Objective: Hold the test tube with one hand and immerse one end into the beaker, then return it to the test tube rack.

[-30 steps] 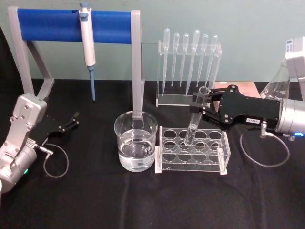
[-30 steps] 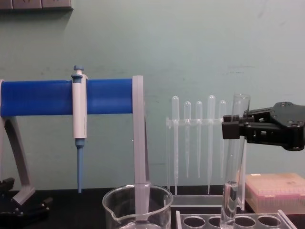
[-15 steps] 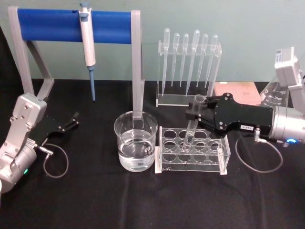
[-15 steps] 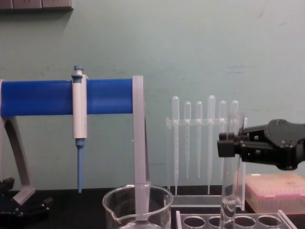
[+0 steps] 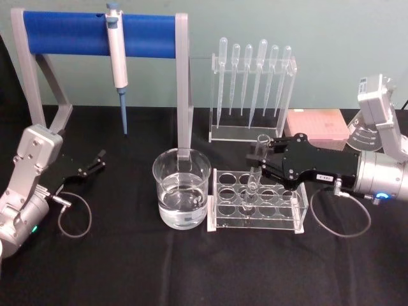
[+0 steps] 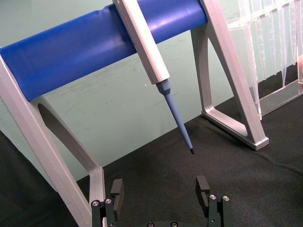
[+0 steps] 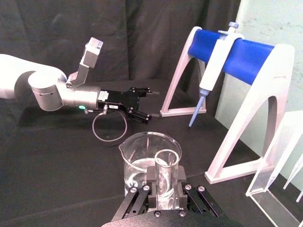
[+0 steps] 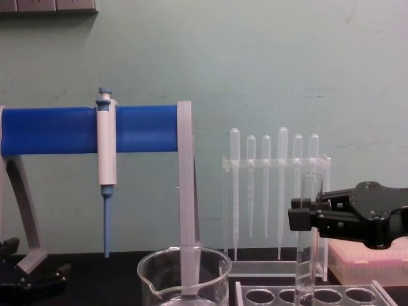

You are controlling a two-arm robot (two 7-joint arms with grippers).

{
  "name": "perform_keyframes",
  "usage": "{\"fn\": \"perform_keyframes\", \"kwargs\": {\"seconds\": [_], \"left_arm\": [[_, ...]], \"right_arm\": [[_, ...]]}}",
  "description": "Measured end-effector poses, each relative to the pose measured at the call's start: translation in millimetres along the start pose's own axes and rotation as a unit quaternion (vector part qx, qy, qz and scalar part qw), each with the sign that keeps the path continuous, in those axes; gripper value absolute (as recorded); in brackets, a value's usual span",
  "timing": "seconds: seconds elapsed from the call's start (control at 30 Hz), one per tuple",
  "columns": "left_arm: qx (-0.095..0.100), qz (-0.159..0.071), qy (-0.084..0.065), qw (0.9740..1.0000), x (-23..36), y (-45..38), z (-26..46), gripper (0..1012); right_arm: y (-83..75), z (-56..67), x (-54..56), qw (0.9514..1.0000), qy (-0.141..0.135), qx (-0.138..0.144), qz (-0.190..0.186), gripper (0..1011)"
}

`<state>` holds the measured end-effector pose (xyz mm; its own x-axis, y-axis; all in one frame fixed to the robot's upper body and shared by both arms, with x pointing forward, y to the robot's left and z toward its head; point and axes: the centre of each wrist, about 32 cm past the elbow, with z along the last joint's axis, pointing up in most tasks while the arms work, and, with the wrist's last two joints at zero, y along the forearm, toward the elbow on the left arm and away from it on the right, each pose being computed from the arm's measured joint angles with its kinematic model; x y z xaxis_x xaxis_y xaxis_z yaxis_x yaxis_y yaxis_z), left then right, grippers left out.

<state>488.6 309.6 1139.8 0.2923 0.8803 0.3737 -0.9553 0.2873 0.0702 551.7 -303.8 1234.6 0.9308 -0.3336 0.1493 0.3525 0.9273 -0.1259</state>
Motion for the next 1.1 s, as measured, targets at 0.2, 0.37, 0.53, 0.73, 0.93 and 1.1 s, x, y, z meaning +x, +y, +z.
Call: {"fn": "perform_keyframes", "kwargs": {"seconds": [0.2, 0.37, 0.53, 0.73, 0.93, 1.1], "left_arm": [[0.0, 0.0, 0.0, 1.0, 0.0, 0.0, 0.0, 1000], [0.0, 0.0, 0.0, 1.0, 0.0, 0.0, 0.0, 1000], [0.0, 0.0, 0.0, 1.0, 0.0, 0.0, 0.0, 1000], [0.0, 0.0, 0.0, 1.0, 0.0, 0.0, 0.0, 1000], [0.0, 0.0, 0.0, 1.0, 0.0, 0.0, 0.0, 1000], [0.0, 0.0, 0.0, 1.0, 0.0, 0.0, 0.0, 1000]], "right_arm": [[1.5, -6.2, -1.0, 1.0, 0.007, 0.0, -0.002, 237], [2.8, -10.6, -1.1, 0.9999, 0.012, 0.0, -0.003, 237], [3.6, -14.2, -1.6, 0.9999, 0.012, -0.004, -0.007, 237], [3.7, -14.4, -1.8, 0.9999, 0.012, -0.004, -0.007, 237], [3.8, -14.1, -1.8, 0.9999, 0.012, -0.004, -0.007, 247], [3.8, -13.8, -1.8, 0.9999, 0.012, -0.003, -0.006, 373]]}}
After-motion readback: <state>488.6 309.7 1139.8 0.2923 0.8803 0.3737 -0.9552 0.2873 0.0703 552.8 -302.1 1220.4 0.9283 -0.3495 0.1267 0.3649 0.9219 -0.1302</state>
